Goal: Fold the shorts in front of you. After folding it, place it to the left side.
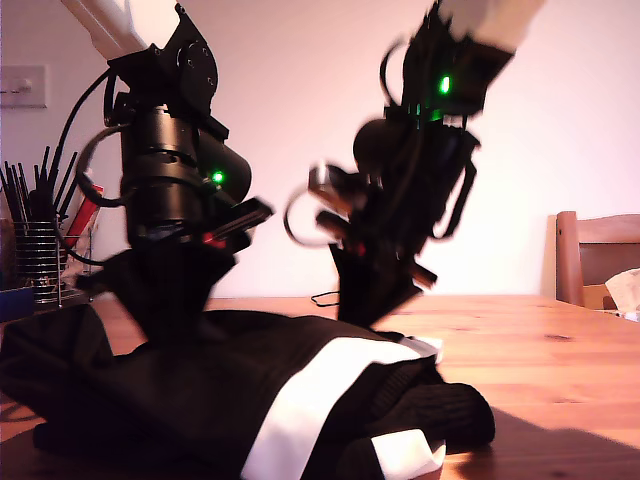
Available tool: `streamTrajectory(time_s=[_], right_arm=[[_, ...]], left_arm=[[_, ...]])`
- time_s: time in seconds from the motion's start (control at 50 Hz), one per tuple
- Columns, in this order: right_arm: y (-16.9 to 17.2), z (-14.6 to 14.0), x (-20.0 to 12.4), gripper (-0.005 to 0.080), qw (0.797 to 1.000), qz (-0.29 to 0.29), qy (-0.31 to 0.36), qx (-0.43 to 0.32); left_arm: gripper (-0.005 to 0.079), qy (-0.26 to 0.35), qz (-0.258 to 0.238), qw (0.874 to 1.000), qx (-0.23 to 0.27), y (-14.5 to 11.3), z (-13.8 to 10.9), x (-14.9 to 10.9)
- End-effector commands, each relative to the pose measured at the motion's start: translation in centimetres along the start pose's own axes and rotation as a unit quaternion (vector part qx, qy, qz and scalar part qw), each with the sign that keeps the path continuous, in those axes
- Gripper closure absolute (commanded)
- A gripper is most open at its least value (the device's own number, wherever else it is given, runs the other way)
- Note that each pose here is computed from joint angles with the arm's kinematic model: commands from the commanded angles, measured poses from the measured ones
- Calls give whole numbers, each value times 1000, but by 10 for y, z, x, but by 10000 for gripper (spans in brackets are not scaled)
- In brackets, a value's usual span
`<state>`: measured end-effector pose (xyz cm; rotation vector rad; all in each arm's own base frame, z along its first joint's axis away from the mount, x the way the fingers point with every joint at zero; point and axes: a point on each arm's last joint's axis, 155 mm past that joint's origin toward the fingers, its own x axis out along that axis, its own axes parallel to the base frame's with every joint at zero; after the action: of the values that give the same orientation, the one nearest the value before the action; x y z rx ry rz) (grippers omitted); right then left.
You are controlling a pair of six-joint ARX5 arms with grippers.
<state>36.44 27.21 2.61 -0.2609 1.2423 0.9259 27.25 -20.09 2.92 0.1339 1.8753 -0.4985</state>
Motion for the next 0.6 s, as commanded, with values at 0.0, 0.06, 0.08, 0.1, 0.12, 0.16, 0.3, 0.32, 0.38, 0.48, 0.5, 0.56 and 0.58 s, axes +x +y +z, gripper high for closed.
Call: streamTrajectory(time_s=[0.0,0.06,0.08,0.1,0.12,0.16,0.3,0.32,0.38,0.48,0.5,0.56,0.58], right_arm=[[-12,-6,0,763,1000,-9,3,8],[-17,-9,-2,763,1000,-14,5,15],[-18,-11,-2,763,1000,-14,8,17],[-19,-12,-2,763,1000,-14,10,20],[-19,-14,-3,763,1000,-13,13,24],[-19,-18,-3,763,999,-12,20,32],[-19,-29,-4,764,997,-16,41,64],[-21,-30,-4,764,996,-20,44,70],[-25,-36,-5,765,993,-38,55,94],[-29,-47,-7,765,985,-56,76,145],[-28,-50,-7,765,981,-56,80,165],[-25,-55,-8,764,975,-57,89,195],[-24,-56,-8,765,972,-58,91,210]], left_arm=[[671,0,10,1000,-4,6,-1,0],[671,-8,24,1000,-2,12,4,1],[671,-13,28,1000,-2,14,6,1],[671,-16,30,999,-1,15,7,2],[671,-23,32,999,1,16,11,2],[671,-33,34,999,3,17,16,2],[689,-54,32,998,11,16,31,7],[689,-54,32,998,12,15,32,8],[689,-48,33,998,16,15,33,15],[693,-48,38,998,28,17,41,27],[696,-52,41,997,31,19,45,28],[712,-72,56,995,44,24,56,28],[716,-81,63,993,53,26,61,27]])
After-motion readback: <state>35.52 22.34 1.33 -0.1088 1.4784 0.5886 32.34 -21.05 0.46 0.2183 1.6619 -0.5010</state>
